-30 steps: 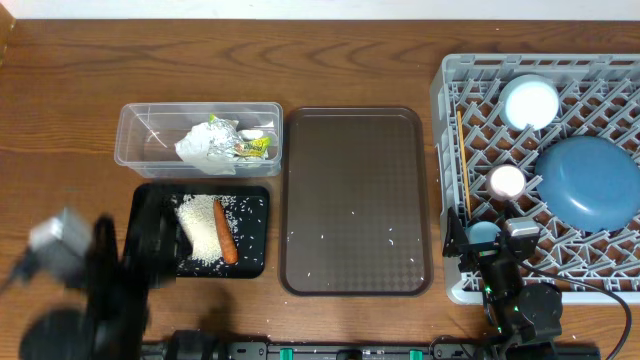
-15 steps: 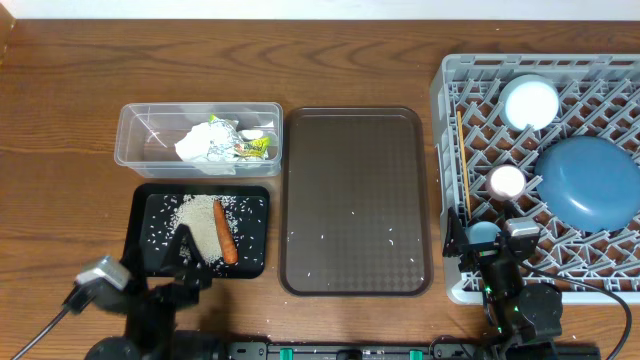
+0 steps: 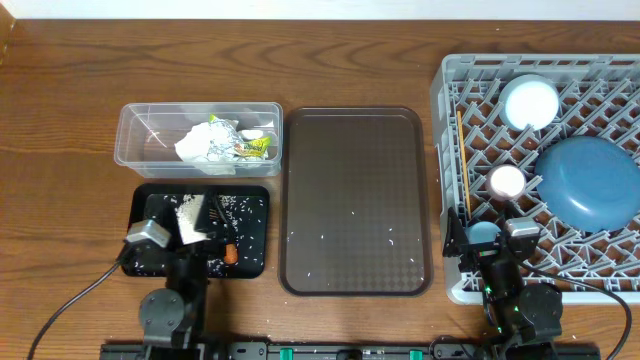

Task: Sort waste into correct bins and load items into the dishwasher rack

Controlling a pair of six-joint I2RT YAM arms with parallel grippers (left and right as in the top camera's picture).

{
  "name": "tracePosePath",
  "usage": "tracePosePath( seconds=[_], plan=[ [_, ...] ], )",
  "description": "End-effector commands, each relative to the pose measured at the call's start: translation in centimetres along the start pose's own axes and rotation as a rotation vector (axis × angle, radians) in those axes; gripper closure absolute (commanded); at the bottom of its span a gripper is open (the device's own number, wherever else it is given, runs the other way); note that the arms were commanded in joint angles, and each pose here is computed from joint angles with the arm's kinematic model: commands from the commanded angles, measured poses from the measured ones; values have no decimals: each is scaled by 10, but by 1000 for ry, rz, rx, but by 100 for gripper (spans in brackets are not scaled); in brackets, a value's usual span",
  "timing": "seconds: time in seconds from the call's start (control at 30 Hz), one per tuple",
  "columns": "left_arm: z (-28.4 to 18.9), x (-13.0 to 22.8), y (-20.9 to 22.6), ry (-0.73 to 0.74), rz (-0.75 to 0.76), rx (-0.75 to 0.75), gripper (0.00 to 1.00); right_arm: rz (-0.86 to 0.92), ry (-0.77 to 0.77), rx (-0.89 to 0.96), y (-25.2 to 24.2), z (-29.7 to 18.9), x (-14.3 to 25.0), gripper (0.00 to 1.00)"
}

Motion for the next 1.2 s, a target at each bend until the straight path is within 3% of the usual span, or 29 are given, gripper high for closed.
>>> tracePosePath(
  seconds=[0.0, 0.3, 1.17],
  plan=[
    [3, 18, 14, 32, 8, -19, 0, 11, -1, 19, -3, 0, 1, 1],
    [0, 44, 27, 160, 241, -57, 0, 11, -1, 18, -3, 0, 1, 1],
    [0, 49, 30, 186, 244, -70, 0, 11, -2, 18, -3, 0, 0, 1]
  ],
)
Point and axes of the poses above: each gripper's point midway between its finger pads, its own z axis out along the fingers, its own y axis along the line the jaws close on, x = y × z, the point moved 2 cm from there along -z, back along the fingers, and after that the axes turned 9 degrees about -z, right-handed, at the moved point
